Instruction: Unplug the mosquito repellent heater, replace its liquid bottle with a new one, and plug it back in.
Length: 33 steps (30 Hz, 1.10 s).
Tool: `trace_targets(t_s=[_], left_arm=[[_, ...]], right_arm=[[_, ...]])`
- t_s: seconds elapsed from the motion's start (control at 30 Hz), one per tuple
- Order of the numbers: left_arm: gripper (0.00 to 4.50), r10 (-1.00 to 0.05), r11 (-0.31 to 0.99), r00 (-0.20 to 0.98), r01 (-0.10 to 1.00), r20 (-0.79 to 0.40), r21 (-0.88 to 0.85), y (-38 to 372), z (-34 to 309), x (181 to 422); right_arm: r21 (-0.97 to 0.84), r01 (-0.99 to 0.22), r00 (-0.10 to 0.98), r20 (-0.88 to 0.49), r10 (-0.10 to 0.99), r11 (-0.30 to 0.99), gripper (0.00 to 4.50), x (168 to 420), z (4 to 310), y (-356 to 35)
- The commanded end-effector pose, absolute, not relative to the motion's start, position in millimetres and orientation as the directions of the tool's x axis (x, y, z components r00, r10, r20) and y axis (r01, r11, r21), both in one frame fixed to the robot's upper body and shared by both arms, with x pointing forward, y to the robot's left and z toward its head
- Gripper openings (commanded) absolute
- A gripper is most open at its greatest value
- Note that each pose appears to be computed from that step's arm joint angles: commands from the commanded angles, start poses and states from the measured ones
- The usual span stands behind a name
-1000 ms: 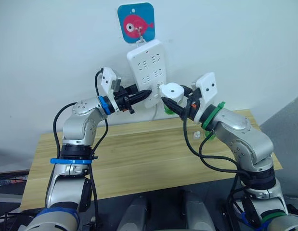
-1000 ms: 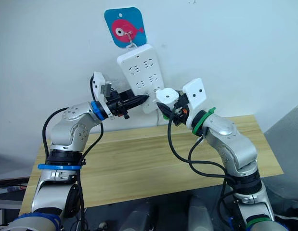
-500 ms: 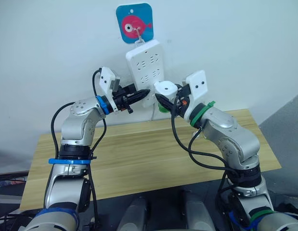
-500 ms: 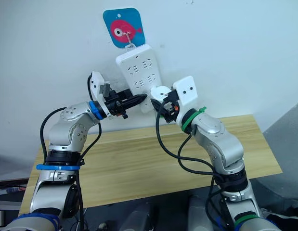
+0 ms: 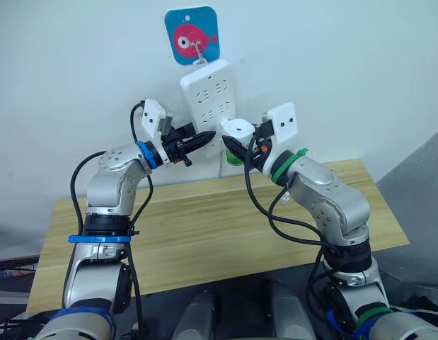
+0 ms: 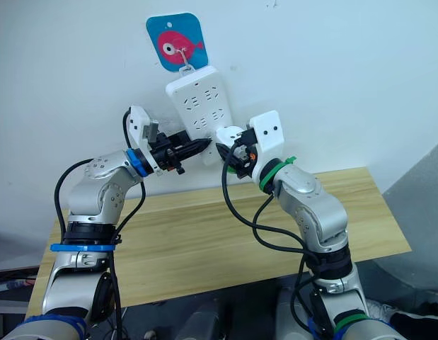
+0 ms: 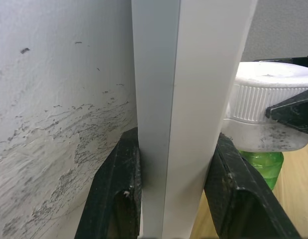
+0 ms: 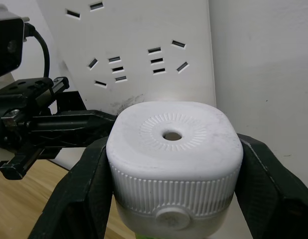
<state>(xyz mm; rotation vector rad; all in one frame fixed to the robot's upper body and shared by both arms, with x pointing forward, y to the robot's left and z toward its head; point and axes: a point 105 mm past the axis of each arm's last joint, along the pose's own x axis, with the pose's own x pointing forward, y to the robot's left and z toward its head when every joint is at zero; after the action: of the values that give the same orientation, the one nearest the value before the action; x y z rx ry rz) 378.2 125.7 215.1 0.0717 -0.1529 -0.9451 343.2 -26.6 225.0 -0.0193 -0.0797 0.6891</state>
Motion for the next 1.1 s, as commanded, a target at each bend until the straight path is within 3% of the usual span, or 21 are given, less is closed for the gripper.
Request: trace_targets(t_s=[0.03, 0.17, 0.2, 0.47, 0.6, 0.7, 0.73, 0.97, 1.03, 1.1], left_arm=[[1.31, -0.862, 0.505, 0.481, 0.844, 0.161, 0.18, 106.2, 234.9, 364.1], [1.31, -0.857, 0.514, 0.491, 0.838, 0.156, 0.184, 109.1, 232.9, 364.7], [1.31, -0.856, 0.516, 0.493, 0.837, 0.155, 0.183, 109.9, 232.4, 364.8], [1.31, -0.833, 0.553, 0.537, 0.814, 0.134, 0.178, 120.6, 218.4, 368.6], [1.31, -0.822, 0.569, 0.554, 0.801, 0.129, 0.186, 126.1, 215.8, 369.2], [1.31, -0.802, 0.596, 0.583, 0.778, 0.127, 0.197, 134.0, 215.5, 370.9], [2.05, -0.791, 0.611, 0.599, 0.766, 0.125, 0.2, 139.4, 214.4, 371.4], [4.24, -0.745, 0.657, 0.667, 0.724, 0.03, 0.211, 186.0, 193.4, 347.0], [4.5, -0.74, 0.66, 0.672, 0.721, 0.02, 0.213, 190.1, 194.1, 337.6], [4.5, -0.747, 0.651, 0.664, 0.728, 0.012, 0.216, 188.4, 195.1, 327.4]], right_arm=[[-0.119, -0.58, 0.803, 0.084, 0.591, 0.806, 2.93, 351.3, 232.9, -31.0], [-0.156, -0.598, 0.783, 0.096, 0.615, 0.786, 4.32, 344.3, 234.9, -33.6], [-0.163, -0.607, 0.775, 0.094, 0.624, 0.778, 4.45, 341.7, 234.7, -34.7], [-0.201, -0.672, 0.73, -0.015, 0.684, 0.713, 4.45, 309.1, 216.5, -59.8], [-0.144, -0.759, 0.651, -0.118, 0.75, 0.636, 4.45, 286.4, 199.0, -65.8], [-0.097, -0.77, 0.638, -0.119, 0.761, 0.631, 3.94, 282.5, 197.1, -70.4], [-0.093, -0.772, 0.636, -0.116, 0.763, 0.629, 3.56, 282.6, 197.6, -69.7], [-0.058, -0.804, 0.594, -0.089, 0.799, 0.591, 0.92, 285.0, 200.6, -55.1], [-0.04, -0.82, 0.572, -0.083, 0.816, 0.571, 0.15, 284.7, 200.9, -49.7], [-0.022, -0.833, 0.553, -0.074, 0.83, 0.553, 0.06, 284.3, 202.1, -45.0]])
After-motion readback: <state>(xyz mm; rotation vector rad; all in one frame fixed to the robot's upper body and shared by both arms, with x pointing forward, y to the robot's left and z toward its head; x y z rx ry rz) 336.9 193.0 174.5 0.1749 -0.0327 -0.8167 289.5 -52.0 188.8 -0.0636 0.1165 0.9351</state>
